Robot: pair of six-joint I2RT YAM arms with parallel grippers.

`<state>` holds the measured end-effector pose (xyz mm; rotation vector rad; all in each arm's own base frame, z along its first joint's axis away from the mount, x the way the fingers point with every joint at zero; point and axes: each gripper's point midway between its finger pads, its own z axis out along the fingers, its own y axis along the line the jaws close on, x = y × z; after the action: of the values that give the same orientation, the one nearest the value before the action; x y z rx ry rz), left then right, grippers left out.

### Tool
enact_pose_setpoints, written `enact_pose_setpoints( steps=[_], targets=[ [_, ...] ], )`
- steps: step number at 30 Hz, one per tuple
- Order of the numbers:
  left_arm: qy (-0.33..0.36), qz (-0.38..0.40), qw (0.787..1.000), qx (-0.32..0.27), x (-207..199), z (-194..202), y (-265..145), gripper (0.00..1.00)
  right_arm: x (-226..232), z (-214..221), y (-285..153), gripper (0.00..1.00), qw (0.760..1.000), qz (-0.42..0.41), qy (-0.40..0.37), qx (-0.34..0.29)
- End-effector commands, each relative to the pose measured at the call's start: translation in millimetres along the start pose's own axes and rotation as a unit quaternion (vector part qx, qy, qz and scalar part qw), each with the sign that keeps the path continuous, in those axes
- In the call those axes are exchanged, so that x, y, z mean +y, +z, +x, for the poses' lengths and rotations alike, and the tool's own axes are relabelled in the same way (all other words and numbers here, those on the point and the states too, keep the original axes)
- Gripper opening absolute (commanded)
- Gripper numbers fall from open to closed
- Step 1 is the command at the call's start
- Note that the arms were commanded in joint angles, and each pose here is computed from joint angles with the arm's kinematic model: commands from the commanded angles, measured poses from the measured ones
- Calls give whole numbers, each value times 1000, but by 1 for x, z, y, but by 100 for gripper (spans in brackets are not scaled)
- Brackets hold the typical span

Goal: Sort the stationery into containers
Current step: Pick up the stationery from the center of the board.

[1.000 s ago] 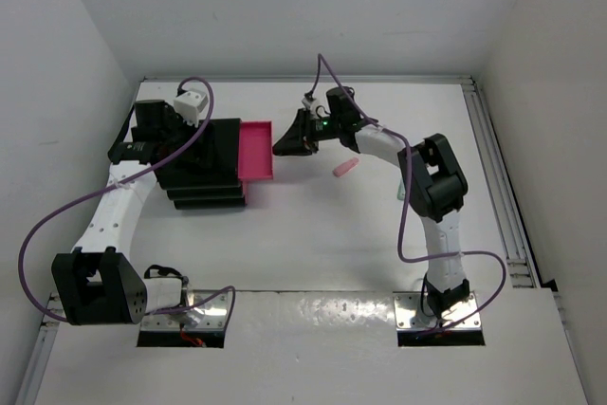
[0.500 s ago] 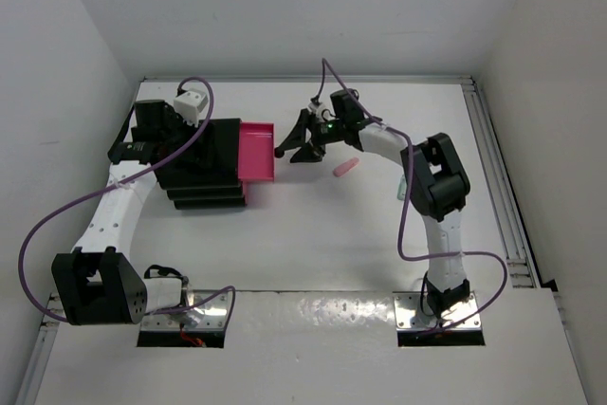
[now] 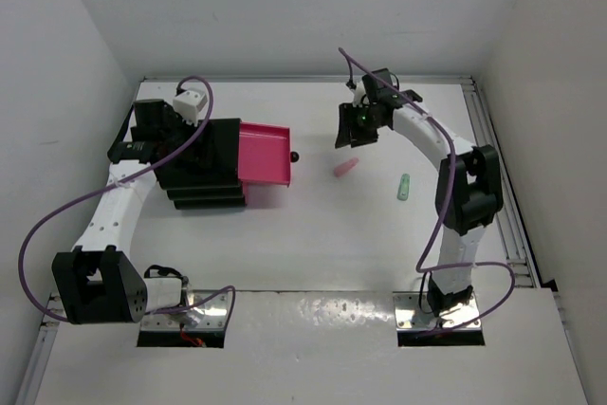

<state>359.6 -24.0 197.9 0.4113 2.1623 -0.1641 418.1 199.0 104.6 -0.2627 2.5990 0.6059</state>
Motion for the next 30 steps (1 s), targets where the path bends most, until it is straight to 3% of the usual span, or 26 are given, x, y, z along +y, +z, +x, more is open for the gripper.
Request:
enact_pose_setpoints(
  steps=[1, 5, 11, 21, 30],
  targets=[
    [-28, 7, 996, 84, -3, 47, 5, 81, -38, 26, -14, 51, 993, 114, 9, 36],
    [-28, 6, 996, 84, -1, 47, 5, 81, -35, 48, -7, 56, 983, 152, 95, 50],
    [-27, 3, 996, 88, 0, 48, 3, 81, -26, 56, 10, 61, 966, 199, 154, 54],
    [-27, -4, 996, 90, 3, 48, 2, 81, -34, 33, 52, 64, 954, 240, 178, 29],
    [-30, -5, 995, 92, 3, 48, 3, 81, -46, 42, 76, 62, 955, 242, 163, 48]
  ],
)
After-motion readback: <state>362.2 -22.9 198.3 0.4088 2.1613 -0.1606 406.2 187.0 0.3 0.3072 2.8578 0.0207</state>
